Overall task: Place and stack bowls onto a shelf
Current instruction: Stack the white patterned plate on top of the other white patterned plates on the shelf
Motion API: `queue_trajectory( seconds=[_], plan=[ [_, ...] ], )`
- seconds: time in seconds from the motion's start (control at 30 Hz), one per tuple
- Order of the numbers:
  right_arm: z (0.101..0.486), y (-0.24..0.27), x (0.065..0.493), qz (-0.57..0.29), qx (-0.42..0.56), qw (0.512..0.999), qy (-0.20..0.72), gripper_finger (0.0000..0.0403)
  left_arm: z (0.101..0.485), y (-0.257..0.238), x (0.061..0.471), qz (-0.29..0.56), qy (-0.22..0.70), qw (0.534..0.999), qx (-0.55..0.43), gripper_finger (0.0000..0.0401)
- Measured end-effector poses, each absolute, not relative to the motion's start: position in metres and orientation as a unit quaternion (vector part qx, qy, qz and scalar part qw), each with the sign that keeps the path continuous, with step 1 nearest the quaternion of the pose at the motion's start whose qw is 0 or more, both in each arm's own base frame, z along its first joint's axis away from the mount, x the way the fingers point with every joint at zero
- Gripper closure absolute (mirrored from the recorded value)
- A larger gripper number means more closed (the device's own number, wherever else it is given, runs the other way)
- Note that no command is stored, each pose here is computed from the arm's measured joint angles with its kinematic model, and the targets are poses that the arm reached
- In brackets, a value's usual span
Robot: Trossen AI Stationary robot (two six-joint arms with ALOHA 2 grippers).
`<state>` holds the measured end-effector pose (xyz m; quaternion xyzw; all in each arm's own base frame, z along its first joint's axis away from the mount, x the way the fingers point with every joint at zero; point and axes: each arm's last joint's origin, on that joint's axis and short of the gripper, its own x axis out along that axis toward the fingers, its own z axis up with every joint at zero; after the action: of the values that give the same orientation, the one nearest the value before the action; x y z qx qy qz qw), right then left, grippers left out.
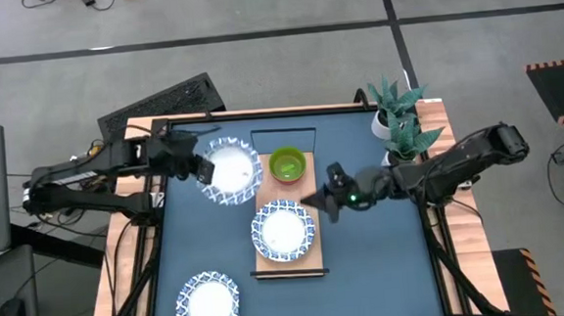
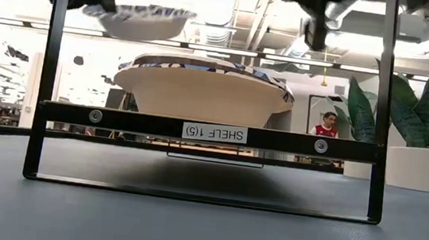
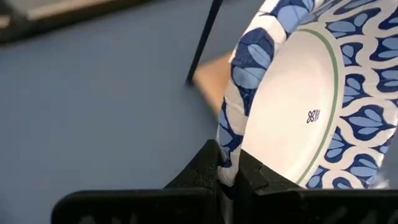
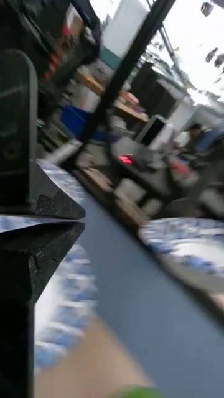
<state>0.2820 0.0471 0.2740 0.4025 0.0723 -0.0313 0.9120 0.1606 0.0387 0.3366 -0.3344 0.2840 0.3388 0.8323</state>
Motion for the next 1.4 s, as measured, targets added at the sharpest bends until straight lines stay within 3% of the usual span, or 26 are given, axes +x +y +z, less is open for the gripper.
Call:
queue_trajectory(
  seconds=[0.13,0.27,0.57,0.67,1.27,1.4],
  plan=[
    [0.306,0.034,0.290,-0.038,0.323,0.946,0.022,0.0353,0.351,0.040,0.163,0.338,0.245,0.850,-0.323,0.0401],
    [0.329,0.025,0.293,-0.062,0.255,0.965,-0.010,0.0326,0.357,0.041,0.166,0.337,0.212,0.859,-0.321,0.0401],
    [0.338,-0.006,0.295,-0.150,0.234,0.960,-0.039,0.0178,0.370,0.045,0.181,0.324,0.130,0.887,-0.301,0.0401],
    [0.340,-0.013,0.295,-0.160,0.240,0.956,-0.052,0.0150,0.371,0.047,0.188,0.325,0.120,0.892,-0.292,0.0401],
    [0.335,-0.017,0.295,-0.170,0.237,0.956,-0.027,0.0145,0.360,0.054,0.232,0.302,0.111,0.908,-0.270,0.0401],
    [0.332,-0.017,0.295,-0.173,0.244,0.954,-0.015,0.0160,0.361,0.055,0.234,0.300,0.102,0.912,-0.262,0.0401]
  ],
)
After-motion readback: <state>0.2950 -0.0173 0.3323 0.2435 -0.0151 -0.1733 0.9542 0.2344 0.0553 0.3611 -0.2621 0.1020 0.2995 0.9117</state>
